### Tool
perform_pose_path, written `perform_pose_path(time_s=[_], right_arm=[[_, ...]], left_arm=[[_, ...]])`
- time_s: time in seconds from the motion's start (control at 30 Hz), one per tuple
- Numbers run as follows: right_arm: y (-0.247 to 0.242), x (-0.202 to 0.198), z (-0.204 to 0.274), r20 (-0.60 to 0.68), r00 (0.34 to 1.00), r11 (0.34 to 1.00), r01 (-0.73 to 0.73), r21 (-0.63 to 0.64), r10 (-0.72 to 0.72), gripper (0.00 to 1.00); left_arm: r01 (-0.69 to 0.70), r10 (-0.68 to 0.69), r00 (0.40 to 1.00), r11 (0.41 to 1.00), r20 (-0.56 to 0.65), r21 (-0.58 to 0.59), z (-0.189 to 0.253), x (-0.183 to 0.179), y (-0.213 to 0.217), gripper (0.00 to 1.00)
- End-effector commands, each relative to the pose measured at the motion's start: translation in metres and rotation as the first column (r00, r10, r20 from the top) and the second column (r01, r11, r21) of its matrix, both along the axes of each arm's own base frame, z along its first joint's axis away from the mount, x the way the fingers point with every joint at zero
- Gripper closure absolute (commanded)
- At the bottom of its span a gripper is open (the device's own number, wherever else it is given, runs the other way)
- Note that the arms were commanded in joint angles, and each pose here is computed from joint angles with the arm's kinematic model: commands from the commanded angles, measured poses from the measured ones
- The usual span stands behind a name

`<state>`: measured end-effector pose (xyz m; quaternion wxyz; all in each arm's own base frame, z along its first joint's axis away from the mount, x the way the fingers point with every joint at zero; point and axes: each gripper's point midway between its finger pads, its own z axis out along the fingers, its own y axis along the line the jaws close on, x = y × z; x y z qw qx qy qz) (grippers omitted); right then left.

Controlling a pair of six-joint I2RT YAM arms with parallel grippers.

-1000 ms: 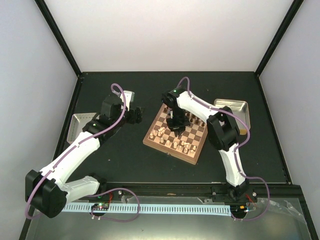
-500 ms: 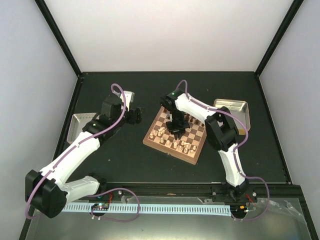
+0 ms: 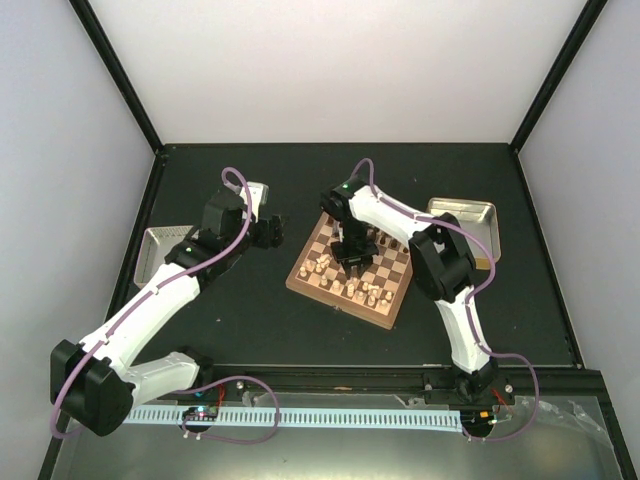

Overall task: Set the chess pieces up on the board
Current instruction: Place the chess piece on the chessboard.

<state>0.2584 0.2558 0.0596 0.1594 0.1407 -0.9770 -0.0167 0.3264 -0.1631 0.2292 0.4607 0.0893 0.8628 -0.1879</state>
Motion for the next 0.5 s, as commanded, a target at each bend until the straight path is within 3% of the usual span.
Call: perform_pose_path(time_s=[0.0, 0.27, 0.47], right_arm=[[0.007, 0.013, 0.020, 0.060, 0.998, 0.999, 0.026, 0.022, -0.028, 0.70], [-0.022, 0.048, 0.055, 0.225, 0.950, 0.975, 0.203, 0.089, -0.218, 0.70], [-0.045, 0.027, 0.043, 0.178, 0.929, 0.932, 0.281, 0.229, -0.324, 0.70]], left_arm=[[-0.015, 0.015, 0.999, 1.000, 0.039, 0.010, 0.015, 0.002, 0.006, 0.19], [-0.017, 0.017, 0.999, 1.000, 0.048, -0.001, 0.019, 0.002, 0.006, 0.19], [0.048, -0.046, 0.998, 0.998, 0.046, -0.037, 0.022, 0.000, -0.007, 0.19]])
